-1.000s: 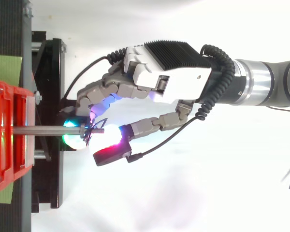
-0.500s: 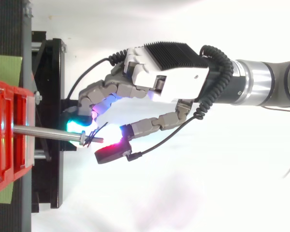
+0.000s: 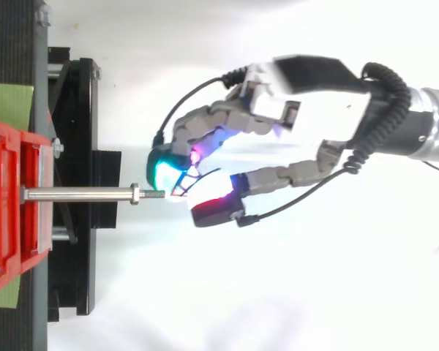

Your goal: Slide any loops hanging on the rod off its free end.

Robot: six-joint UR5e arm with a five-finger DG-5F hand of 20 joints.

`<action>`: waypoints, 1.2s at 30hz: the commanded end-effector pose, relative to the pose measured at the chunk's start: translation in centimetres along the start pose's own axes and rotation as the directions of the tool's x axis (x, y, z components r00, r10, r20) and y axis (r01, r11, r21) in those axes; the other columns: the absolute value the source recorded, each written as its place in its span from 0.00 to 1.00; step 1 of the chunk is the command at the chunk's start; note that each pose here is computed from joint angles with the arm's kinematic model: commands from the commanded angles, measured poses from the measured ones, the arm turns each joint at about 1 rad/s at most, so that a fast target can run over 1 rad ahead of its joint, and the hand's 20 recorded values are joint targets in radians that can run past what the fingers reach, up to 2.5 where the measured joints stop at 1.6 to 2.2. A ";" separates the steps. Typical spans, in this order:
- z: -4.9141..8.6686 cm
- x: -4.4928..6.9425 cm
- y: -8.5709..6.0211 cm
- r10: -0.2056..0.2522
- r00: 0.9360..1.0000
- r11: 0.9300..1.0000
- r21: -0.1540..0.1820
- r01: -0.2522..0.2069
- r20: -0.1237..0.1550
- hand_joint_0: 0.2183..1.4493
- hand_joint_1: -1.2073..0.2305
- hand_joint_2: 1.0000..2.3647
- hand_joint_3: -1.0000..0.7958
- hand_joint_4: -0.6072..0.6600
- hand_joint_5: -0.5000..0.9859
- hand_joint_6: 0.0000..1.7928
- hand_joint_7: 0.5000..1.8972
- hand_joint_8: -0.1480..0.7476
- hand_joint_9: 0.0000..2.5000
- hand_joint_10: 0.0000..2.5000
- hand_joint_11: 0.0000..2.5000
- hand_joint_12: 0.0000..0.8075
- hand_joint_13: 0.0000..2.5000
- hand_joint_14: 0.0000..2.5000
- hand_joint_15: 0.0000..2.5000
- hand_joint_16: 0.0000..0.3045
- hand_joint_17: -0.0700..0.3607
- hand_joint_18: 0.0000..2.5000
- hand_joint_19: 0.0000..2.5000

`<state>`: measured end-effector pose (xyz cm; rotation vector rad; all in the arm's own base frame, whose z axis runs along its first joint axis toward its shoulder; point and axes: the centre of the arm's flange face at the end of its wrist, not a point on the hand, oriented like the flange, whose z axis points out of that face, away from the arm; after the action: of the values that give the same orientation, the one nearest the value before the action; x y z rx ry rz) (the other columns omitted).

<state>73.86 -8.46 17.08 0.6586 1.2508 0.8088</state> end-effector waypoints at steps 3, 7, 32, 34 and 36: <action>-0.5 -1.2 1.8 0.005 1.000 1.000 0.010 -0.005 0.017 0.33 0.35 0.00 0.58 0.51 0.25 0.52 0.38 0.63 0.37 0.00 0.13 0.54 0.37 0.00 0.09 0.22 0.52 0.43 0.18; -0.9 -1.0 1.7 0.005 1.000 0.999 0.041 -0.005 -0.008 0.33 0.35 0.00 0.57 0.52 0.25 0.52 0.38 0.63 0.37 0.00 0.13 0.54 0.37 0.00 0.09 0.22 0.52 0.43 0.19; -3.4 -2.7 7.2 0.382 0.907 0.858 0.298 -0.419 0.174 0.32 0.50 0.01 0.42 0.61 0.23 0.50 0.39 0.56 0.33 0.00 0.09 0.46 0.34 0.00 0.09 0.18 0.46 0.38 0.23; -3.0 -2.8 7.7 0.423 0.887 0.836 0.297 -0.461 0.186 0.32 0.51 0.01 0.43 0.61 0.23 0.49 0.37 0.57 0.34 0.00 0.10 0.47 0.33 0.00 0.10 0.18 0.45 0.38 0.23; -2.7 -3.1 8.2 0.447 0.873 0.820 0.301 -0.486 0.194 0.32 0.47 0.01 0.46 0.63 0.22 0.49 0.32 0.58 0.34 0.00 0.12 0.48 0.34 0.00 0.10 0.19 0.46 0.38 0.22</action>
<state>69.25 -6.50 24.14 1.2730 1.1676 0.9139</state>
